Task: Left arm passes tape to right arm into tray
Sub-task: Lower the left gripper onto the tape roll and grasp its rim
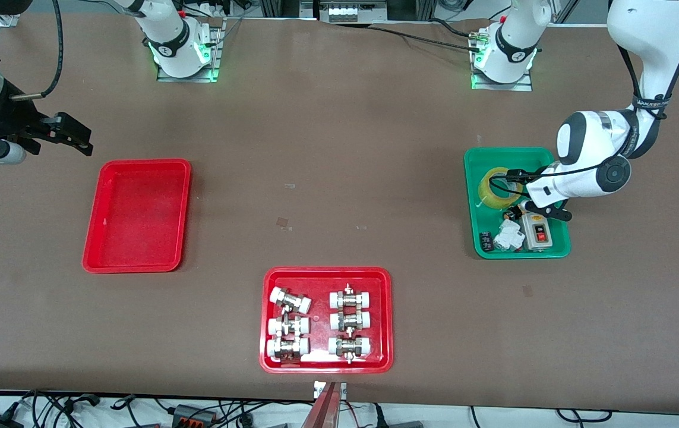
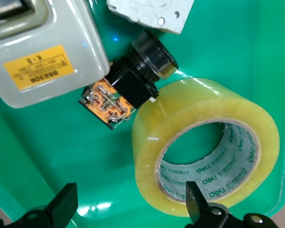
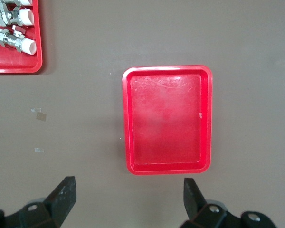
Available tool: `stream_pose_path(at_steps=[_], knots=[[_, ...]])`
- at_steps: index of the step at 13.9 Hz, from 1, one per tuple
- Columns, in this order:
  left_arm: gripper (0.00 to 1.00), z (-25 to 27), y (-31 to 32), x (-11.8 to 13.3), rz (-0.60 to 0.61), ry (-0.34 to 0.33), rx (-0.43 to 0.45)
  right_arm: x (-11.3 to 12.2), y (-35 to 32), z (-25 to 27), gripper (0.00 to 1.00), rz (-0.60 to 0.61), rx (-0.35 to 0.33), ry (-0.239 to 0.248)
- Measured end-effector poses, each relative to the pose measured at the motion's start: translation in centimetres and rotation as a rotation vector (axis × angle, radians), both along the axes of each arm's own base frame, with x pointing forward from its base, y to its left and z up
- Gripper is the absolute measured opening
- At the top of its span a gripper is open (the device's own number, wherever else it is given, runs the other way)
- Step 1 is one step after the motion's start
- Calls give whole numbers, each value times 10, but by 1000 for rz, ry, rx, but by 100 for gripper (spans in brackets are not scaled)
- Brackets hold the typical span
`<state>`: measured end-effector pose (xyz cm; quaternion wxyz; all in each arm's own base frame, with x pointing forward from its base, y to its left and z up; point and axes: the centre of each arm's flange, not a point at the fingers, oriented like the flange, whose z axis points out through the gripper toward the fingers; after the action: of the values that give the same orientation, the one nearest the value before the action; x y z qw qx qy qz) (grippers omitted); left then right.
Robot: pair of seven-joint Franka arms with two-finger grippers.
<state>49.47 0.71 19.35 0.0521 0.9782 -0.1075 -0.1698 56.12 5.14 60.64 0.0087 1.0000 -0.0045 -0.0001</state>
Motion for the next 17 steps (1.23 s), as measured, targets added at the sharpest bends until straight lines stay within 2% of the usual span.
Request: stream_pose_path(at_steps=[1,2,3,5,8,12,13,16,17], knots=[[92,0,0,0,1,0,-1,0,0,0,100,0,0,0],[92,0,0,0,1,1,-1,0,0,0,100,0,0,0],[87,-1,-1,0,1,1,-1,0,0,0,100,0,0,0],[66,0,-6,0,5,-1,-11,0,0,0,100,0,0,0],[62,-1,-7,0,38,2,1,0,0,0,100,-1,0,1],[51,-1,-9,0,50,3,5,0,0,0,100,-1,0,1],[45,-1,-10,0,52,3,6,0,0,0,100,-1,0,1],[42,-1,-10,0,57,3,8,0,0,0,100,-1,0,1],[33,-1,-11,0,56,3,7,0,0,0,100,-1,0,1]])
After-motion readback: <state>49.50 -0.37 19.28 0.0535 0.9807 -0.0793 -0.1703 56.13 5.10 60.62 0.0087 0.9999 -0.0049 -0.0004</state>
